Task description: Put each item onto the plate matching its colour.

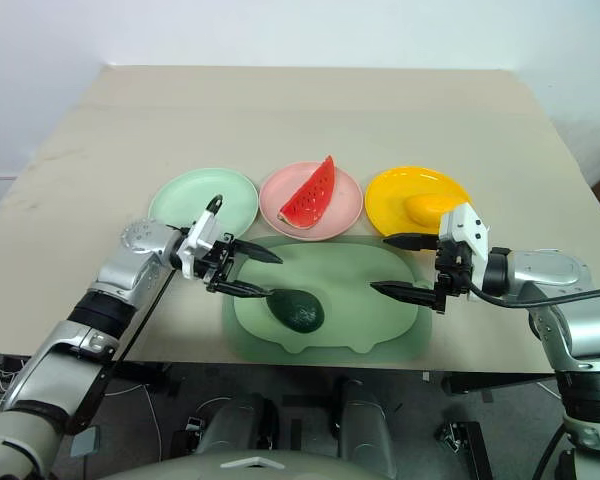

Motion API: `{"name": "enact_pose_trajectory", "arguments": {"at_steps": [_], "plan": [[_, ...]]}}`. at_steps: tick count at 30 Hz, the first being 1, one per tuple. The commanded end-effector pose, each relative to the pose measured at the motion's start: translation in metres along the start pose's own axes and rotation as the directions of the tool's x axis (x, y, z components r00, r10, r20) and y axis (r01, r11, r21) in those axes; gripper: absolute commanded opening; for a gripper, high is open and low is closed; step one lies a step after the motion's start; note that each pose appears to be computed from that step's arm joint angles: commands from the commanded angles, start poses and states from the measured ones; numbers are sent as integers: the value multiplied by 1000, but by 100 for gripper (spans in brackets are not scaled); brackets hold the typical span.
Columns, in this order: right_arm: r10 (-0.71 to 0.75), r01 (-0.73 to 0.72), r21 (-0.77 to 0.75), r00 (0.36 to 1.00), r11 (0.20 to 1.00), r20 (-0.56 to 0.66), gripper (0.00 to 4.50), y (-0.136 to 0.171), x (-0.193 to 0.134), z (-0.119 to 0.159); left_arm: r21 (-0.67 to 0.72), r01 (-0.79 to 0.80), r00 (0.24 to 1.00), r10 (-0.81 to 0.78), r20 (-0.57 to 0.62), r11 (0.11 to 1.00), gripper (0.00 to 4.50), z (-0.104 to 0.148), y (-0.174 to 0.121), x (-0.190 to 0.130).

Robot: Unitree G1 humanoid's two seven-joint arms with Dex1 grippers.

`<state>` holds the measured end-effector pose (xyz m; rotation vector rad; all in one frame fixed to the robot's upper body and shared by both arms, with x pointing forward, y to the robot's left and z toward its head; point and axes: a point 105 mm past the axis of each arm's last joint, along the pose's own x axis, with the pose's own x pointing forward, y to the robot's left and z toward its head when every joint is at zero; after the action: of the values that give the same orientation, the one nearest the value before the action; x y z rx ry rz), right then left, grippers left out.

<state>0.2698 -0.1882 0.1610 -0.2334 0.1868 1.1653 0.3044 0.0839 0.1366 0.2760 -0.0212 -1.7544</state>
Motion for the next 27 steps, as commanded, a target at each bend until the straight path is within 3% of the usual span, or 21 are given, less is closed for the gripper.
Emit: {"name": "enact_pose_trajectory", "arguments": {"at_steps": [1,5,27], "plan": [[1,0,-25,1000,1000,20,450,1,-1,7,21,-13,1000,13,4,1000,330,17,8,1],[-5,5,-24,1000,1000,17,450,1,-1,7,62,29,1000,-30,5,998,447,27,4,5],[-9,7,-50,999,999,-44,450,11,-27,-13,79,182,971,-166,-172,980,447,15,-10,43]]}}
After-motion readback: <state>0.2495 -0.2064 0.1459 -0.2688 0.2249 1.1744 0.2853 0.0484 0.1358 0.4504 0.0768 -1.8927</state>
